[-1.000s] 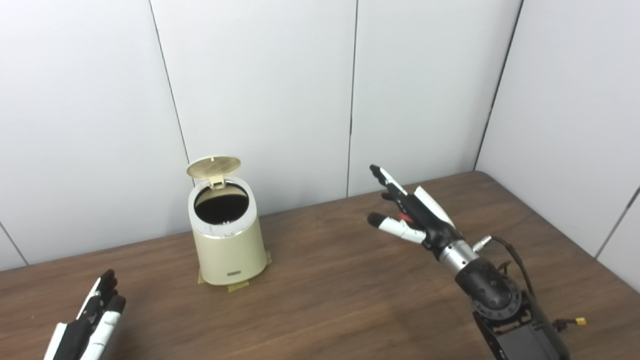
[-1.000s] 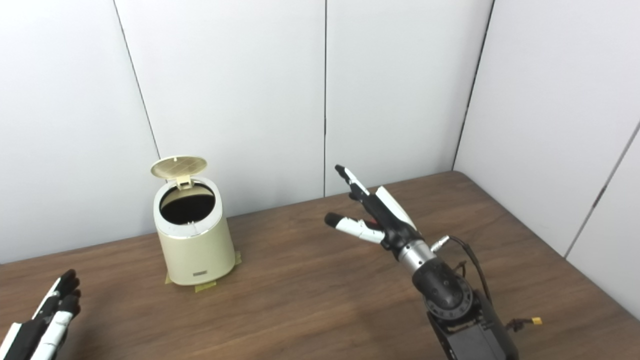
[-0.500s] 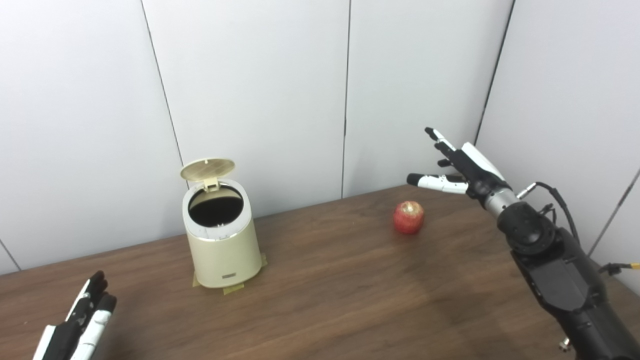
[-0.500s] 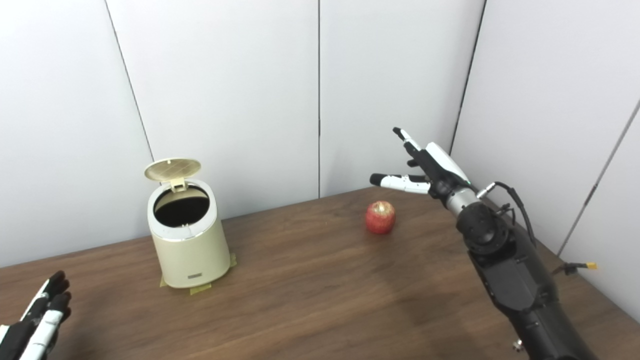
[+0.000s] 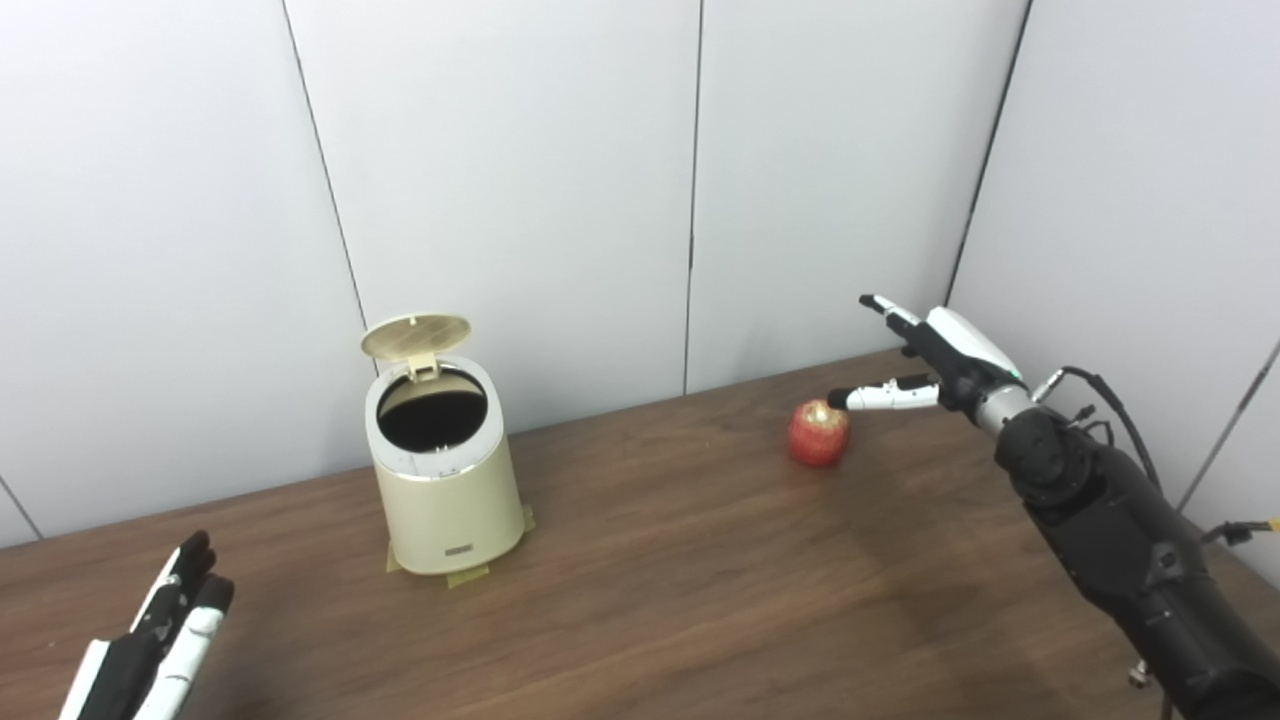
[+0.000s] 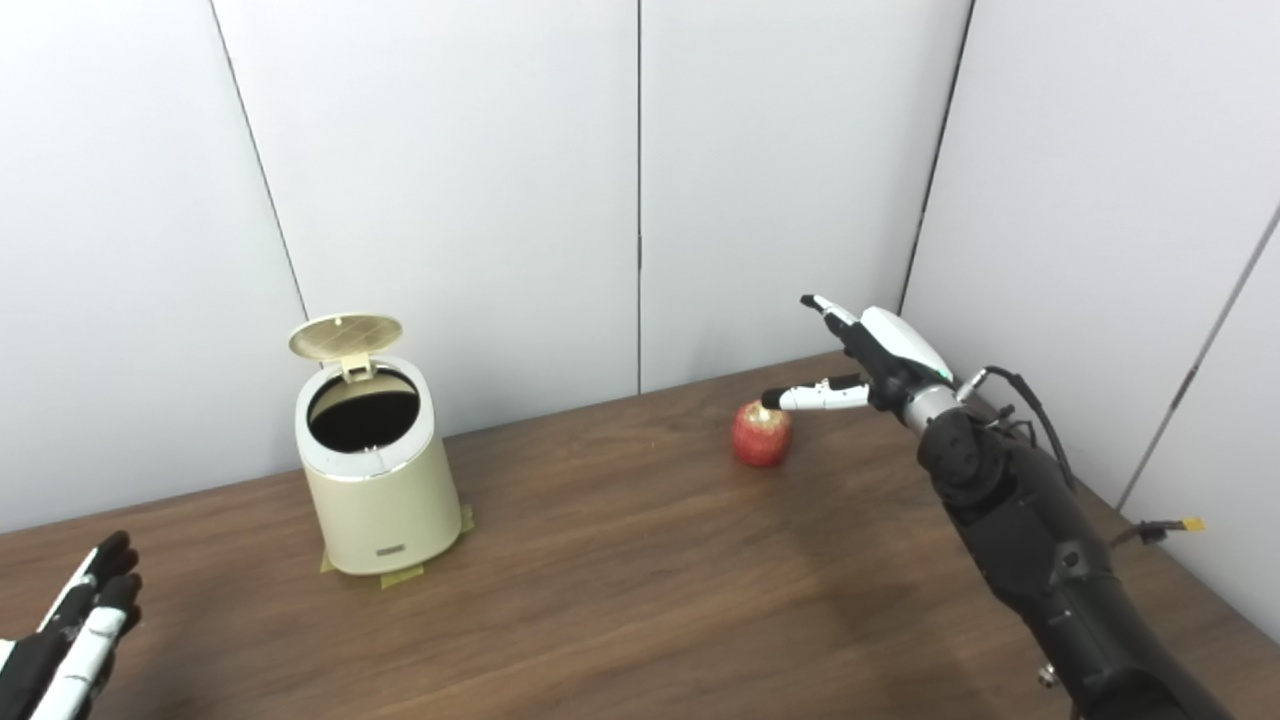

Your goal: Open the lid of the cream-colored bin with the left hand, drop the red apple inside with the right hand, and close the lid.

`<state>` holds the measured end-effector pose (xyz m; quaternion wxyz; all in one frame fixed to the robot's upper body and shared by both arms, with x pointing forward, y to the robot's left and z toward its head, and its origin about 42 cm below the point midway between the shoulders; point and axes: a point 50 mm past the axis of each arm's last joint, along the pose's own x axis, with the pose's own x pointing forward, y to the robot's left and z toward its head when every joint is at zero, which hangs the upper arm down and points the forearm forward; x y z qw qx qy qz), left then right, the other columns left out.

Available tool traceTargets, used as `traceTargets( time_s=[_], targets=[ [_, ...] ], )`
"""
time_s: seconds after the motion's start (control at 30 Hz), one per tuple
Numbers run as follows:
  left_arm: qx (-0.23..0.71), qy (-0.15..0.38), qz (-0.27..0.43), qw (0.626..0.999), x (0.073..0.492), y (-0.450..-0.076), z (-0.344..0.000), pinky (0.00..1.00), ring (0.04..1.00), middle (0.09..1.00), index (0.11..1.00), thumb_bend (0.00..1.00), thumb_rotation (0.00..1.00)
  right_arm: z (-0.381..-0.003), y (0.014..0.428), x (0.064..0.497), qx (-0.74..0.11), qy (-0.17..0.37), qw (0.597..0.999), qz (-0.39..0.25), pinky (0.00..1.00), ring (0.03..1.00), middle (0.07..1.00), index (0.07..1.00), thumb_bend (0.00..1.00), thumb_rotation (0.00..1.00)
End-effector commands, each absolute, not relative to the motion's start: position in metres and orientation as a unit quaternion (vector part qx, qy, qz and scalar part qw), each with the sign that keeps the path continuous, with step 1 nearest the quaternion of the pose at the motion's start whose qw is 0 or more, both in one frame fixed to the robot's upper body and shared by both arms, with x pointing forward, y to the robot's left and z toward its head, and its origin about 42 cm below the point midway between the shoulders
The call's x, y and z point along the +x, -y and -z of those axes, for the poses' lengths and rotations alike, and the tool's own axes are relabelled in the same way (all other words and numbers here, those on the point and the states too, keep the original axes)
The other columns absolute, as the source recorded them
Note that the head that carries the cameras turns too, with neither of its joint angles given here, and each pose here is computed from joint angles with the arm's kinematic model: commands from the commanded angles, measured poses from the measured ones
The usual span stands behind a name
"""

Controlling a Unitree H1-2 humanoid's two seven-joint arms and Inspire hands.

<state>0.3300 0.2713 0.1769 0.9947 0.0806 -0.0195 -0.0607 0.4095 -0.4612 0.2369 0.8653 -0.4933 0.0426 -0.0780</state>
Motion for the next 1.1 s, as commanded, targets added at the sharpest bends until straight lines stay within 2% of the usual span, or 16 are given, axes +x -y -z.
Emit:
traceTargets(
  time_s=[0.0, 0.1, 0.17, 0.27, 0.33, 0.47, 0.6, 0.7, 0.87, 1.07],
  targets=[
    [0.086, 0.058, 0.063, 0.993, 0.336, -0.269, -0.200, 1.00, 1.000, 1.000, 1.000, 0.72, 0.75, -0.262, 0.465, 0.422, -0.492, -0.028, 0.865, 0.091, 0.85, 0.946, 0.979, 0.968, 0.89, 0.58],
    [0.087, 0.061, 0.062, 0.992, 0.335, -0.266, -0.202, 1.00, 1.000, 1.000, 1.000, 0.71, 0.74, -0.251, 0.465, 0.425, -0.491, -0.050, 0.866, 0.078, 0.86, 0.950, 0.976, 0.964, 0.90, 0.53],
    [0.086, 0.060, 0.062, 0.993, 0.334, -0.265, -0.203, 1.00, 1.000, 1.000, 1.000, 0.70, 0.74, -0.245, 0.465, 0.427, -0.490, -0.065, 0.866, 0.070, 0.86, 0.947, 0.968, 0.962, 0.91, 0.56],
    [0.080, 0.056, 0.065, 0.993, 0.334, -0.264, -0.205, 1.00, 1.000, 1.000, 1.000, 0.68, 0.72, -0.238, 0.462, 0.427, -0.486, -0.086, 0.868, 0.058, 0.86, 0.946, 0.969, 0.969, 0.87, 0.60],
    [0.081, 0.056, 0.064, 0.993, 0.333, -0.263, -0.207, 1.00, 1.000, 1.000, 1.000, 0.68, 0.71, -0.232, 0.460, 0.428, -0.481, -0.092, 0.870, 0.055, 0.84, 0.937, 0.966, 0.970, 0.82, 0.60],
    [0.089, 0.060, 0.064, 0.992, 0.332, -0.263, -0.207, 1.00, 1.000, 1.000, 1.000, 0.64, 0.71, -0.226, 0.455, 0.430, -0.478, -0.104, 0.871, 0.052, 0.85, 0.946, 0.980, 0.977, 0.79, 0.57],
    [0.099, 0.064, 0.068, 0.991, 0.332, -0.264, -0.206, 1.00, 1.000, 1.000, 1.000, 0.60, 0.72, -0.222, 0.451, 0.432, -0.475, -0.106, 0.872, 0.050, 0.82, 0.928, 0.977, 0.977, 0.84, 0.61],
    [0.098, 0.066, 0.070, 0.991, 0.333, -0.265, -0.205, 1.00, 1.000, 1.000, 1.000, 0.59, 0.72, -0.218, 0.449, 0.432, -0.471, -0.106, 0.874, 0.049, 0.77, 0.898, 0.976, 0.977, 0.85, 0.60],
    [0.094, 0.067, 0.072, 0.991, 0.333, -0.264, -0.204, 1.00, 1.000, 1.000, 1.000, 0.59, 0.71, -0.207, 0.442, 0.434, -0.461, -0.105, 0.880, 0.045, 0.75, 0.880, 0.973, 0.978, 0.88, 0.58],
    [0.100, 0.069, 0.075, 0.990, 0.334, -0.263, -0.201, 1.00, 1.000, 1.000, 1.000, 0.57, 0.71, -0.197, 0.435, 0.441, -0.478, -0.098, 0.872, 0.038, 0.80, 0.902, 0.944, 0.957, 0.91, 0.57]
  ],
)
